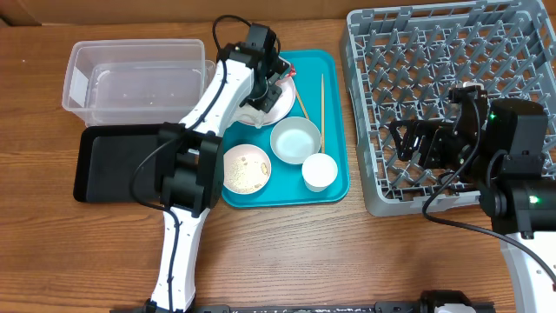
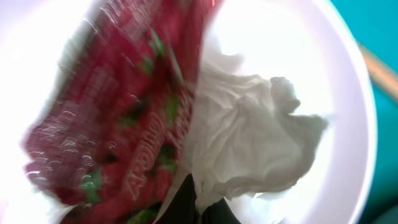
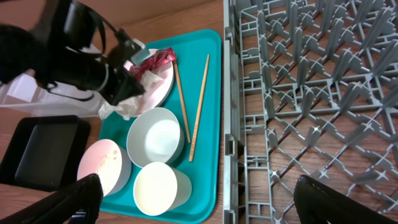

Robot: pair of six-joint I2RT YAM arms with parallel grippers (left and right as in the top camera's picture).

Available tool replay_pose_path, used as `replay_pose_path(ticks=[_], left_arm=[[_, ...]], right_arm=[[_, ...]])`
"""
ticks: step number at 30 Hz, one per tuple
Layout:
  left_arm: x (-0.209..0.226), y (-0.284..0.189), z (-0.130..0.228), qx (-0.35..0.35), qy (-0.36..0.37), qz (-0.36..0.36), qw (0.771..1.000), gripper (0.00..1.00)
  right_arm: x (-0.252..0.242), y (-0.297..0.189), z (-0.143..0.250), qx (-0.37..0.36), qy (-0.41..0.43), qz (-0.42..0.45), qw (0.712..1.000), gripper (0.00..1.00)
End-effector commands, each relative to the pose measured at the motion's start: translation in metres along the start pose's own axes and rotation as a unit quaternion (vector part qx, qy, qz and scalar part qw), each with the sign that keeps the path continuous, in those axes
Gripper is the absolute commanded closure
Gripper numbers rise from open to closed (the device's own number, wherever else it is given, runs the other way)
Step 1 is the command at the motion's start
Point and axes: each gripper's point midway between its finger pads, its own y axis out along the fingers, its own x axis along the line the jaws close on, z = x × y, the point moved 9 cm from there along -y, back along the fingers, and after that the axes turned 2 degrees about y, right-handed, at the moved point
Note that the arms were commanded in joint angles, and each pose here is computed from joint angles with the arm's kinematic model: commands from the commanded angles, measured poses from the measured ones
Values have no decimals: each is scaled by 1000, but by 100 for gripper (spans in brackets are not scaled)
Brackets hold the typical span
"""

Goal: Sort waste into correct bins and load items into the dishwasher
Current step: 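Lift the tissue with the left gripper and drop it into the clear bin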

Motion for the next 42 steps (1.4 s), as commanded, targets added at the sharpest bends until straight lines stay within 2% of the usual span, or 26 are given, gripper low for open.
replay_pose_path(ticks=[1,7,19,22,26,31,34,37,42], left_arm=[[11,-39,-22,-48,-42,-24,998,96],[14,-91,-34,-74,-45,-31,996,96],[11,-100,-30,-61,-45,-21,997,96],[12,-112,-34,-80,-51,-11,995,96],[20,-154,-39,-131,-73,-15,989,96],[47,-222,-31,-207,-110,-45,971,96],[70,-247,-14,-216,-136,-74,964,96],[99,-249,6,-193,-172,-102,961,96],[146,-226,43,-134,-252,-104,953,96]], right_arm=[[3,-5,-6,-10,0,-5,1000,0],[3,-5,-6,-9,1,-5,1000,0],[3,-5,-6,-9,1,-5,1000,0],[3,-5,-5,-8,1,-5,1000,0],[3,-5,-5,-8,1,-5,1000,0],[3,-5,-5,-8,1,-5,1000,0],[3,-5,-5,-8,1,-5,1000,0],[3,-5,-5,-8,1,-5,1000,0],[3,-5,-5,-7,2,-5,1000,0]])
